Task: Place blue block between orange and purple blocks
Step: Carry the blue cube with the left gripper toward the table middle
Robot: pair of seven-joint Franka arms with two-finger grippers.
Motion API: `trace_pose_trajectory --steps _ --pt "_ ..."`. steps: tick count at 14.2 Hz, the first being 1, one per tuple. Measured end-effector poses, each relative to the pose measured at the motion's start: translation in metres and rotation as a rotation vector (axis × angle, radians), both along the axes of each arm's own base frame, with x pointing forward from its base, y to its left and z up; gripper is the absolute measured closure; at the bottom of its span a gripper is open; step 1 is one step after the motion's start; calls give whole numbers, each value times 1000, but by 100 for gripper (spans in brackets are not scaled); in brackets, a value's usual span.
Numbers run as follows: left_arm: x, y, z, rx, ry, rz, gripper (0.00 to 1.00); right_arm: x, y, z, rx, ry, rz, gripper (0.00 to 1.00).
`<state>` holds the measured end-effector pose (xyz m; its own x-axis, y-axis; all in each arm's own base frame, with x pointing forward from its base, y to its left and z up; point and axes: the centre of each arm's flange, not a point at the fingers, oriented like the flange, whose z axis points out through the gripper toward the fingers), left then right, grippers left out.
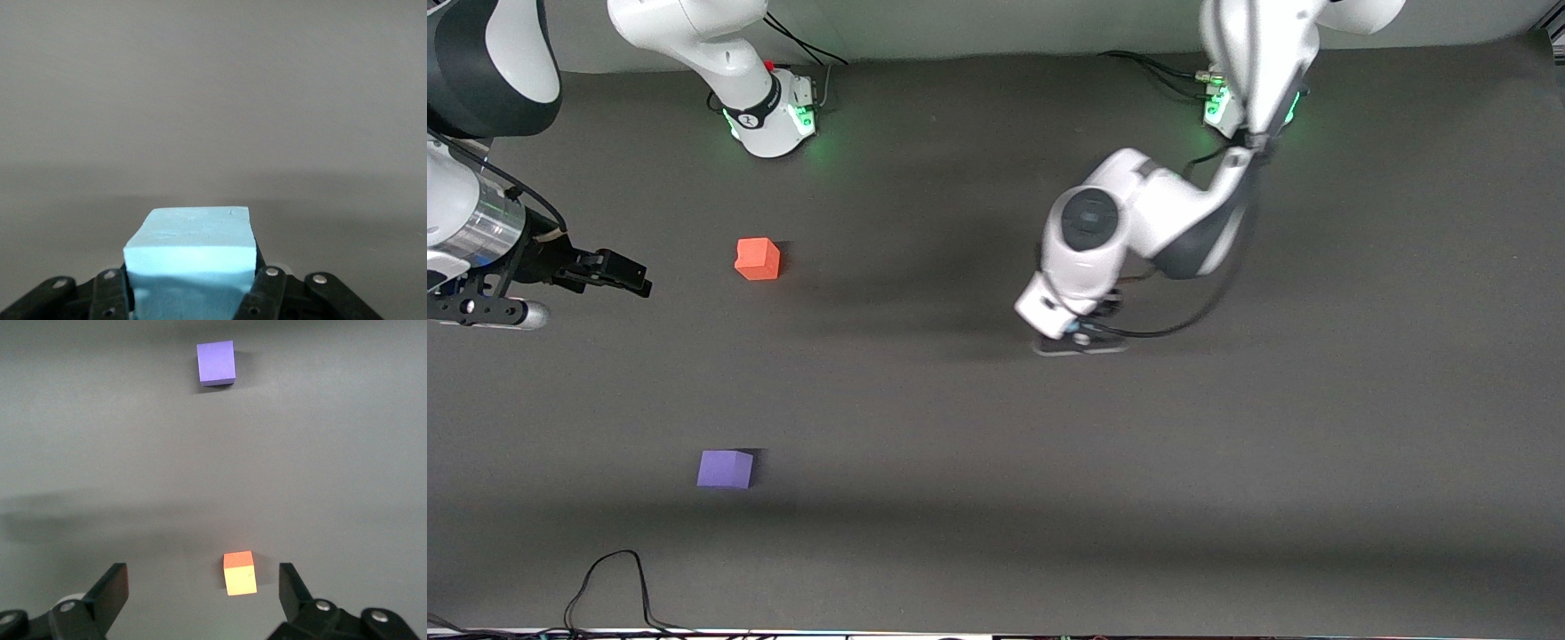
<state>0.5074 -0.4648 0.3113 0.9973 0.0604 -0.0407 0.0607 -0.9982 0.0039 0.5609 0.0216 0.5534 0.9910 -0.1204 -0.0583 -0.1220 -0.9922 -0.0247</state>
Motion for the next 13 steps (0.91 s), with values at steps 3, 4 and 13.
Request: trace_pose_trajectory --steps 3,4,13 --pt "-39 -68 -55 34 -13 -17 41 1 0 -3 -1 5 0 0" --pt "-46 -81 -72 34 -25 -21 41 1 0 -4 -2 8 0 0" --pt "-37 -95 -91 12 -62 -10 0 20 50 -31 19 23 66 0"
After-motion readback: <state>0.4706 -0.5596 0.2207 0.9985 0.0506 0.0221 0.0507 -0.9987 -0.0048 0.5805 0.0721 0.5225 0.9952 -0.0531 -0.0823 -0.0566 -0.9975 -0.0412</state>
